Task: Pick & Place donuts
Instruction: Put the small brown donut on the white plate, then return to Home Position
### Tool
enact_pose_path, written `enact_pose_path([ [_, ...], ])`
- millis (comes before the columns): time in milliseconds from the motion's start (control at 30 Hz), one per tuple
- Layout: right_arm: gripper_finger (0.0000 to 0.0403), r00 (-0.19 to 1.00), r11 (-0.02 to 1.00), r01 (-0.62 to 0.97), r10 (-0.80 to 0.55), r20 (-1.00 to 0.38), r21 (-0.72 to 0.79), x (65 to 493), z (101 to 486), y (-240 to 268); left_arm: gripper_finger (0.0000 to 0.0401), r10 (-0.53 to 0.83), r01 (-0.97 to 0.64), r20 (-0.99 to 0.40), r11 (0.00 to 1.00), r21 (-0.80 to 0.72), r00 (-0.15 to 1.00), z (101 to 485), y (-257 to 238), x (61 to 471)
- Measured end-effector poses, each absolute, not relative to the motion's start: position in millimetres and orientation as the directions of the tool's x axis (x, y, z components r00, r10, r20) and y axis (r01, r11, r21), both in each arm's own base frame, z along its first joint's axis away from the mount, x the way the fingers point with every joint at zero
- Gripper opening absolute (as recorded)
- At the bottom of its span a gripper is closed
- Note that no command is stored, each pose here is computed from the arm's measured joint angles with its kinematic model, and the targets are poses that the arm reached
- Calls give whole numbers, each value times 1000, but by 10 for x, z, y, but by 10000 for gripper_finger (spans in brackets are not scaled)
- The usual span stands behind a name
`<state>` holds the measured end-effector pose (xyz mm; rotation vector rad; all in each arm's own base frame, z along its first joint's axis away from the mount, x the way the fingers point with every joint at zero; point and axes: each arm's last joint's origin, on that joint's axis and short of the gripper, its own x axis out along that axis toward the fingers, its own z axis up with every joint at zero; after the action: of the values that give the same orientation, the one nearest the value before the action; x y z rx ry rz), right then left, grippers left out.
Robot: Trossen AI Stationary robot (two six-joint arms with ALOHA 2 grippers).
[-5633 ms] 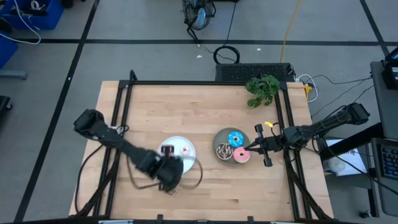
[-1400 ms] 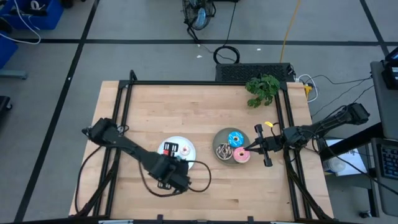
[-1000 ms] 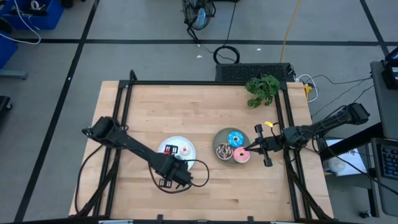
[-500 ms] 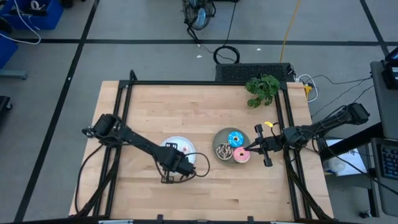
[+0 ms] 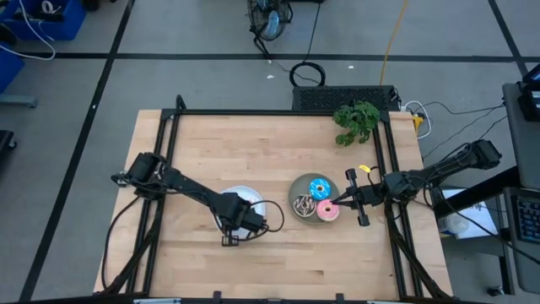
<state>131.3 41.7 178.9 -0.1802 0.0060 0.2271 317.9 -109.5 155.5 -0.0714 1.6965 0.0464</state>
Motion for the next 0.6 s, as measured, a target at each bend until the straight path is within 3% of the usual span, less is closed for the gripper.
enact_pose_path([
  [133, 0, 974, 958, -225, 224, -26, -177, 1313, 1790, 417, 57, -39, -108, -993, 994, -27, -111, 1553, -1105, 3195],
  [467, 0, 974, 959, -225, 223, -26, -173, 1313, 1789, 417, 202, -43, -164, -991, 986, -22, -124, 1597, -1092, 3206],
  [600, 0, 974, 959, -224, 223, -26, -176, 1313, 1789, 417, 225, -36, -157, -990, 988, -14, -137, 1709, -1102, 3232],
])
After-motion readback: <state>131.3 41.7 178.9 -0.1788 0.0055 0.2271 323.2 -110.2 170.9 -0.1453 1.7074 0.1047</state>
